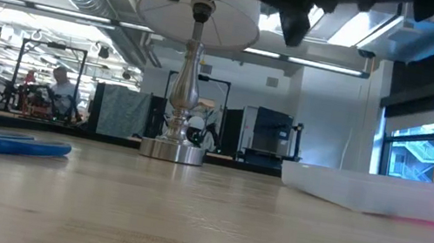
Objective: Pick & place school supplies into a supply box
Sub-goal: Put the yellow pen into the supply box
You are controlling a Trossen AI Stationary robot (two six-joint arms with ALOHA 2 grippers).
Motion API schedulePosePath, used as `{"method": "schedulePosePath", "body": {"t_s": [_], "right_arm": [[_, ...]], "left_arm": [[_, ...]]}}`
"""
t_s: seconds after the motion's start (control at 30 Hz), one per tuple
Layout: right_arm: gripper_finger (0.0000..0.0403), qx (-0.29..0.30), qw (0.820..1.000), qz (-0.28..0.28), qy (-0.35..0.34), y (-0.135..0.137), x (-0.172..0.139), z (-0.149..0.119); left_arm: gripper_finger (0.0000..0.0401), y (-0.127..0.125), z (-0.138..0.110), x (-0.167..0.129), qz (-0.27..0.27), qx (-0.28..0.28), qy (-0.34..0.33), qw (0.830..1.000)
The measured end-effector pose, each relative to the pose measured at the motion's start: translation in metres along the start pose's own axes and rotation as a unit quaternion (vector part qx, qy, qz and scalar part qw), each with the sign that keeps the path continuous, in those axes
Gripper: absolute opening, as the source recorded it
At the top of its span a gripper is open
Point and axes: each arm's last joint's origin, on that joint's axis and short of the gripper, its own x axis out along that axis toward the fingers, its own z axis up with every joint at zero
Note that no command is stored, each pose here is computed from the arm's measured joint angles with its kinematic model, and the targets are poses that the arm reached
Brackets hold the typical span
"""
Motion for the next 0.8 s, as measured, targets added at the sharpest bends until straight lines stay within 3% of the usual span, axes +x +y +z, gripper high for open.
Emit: {"method": "schedulePosePath", "body": {"t_s": [0.2,0.37,0.5,0.6,0.7,0.8], "right_arm": [[0.0073,0.061,0.994,-0.061,0.072,-0.008,-0.009,-0.008],[0.0075,0.134,0.969,-0.133,0.160,-0.021,-0.023,-0.019],[0.0075,0.171,0.932,-0.208,0.242,-0.036,-0.037,-0.032],[0.0075,0.210,0.890,-0.277,0.296,-0.048,-0.047,-0.043],[0.0077,0.244,0.845,-0.345,0.328,-0.056,-0.057,-0.051],[0.0077,0.263,0.822,-0.385,0.328,-0.058,-0.063,-0.054]], "left_arm": [[0.0149,0.001,-0.016,-0.006,0.004,-0.045,0.104,0.994],[0.0149,0.000,-0.030,-0.011,0.015,-0.099,0.183,0.978],[0.0146,0.000,-0.038,-0.015,0.025,-0.134,0.225,0.965],[0.0146,0.000,-0.039,-0.015,0.030,-0.146,0.232,0.961],[0.0146,0.000,-0.040,-0.016,0.031,-0.151,0.233,0.960],[0.0146,0.000,-0.040,-0.016,0.032,-0.151,0.234,0.960]]}}
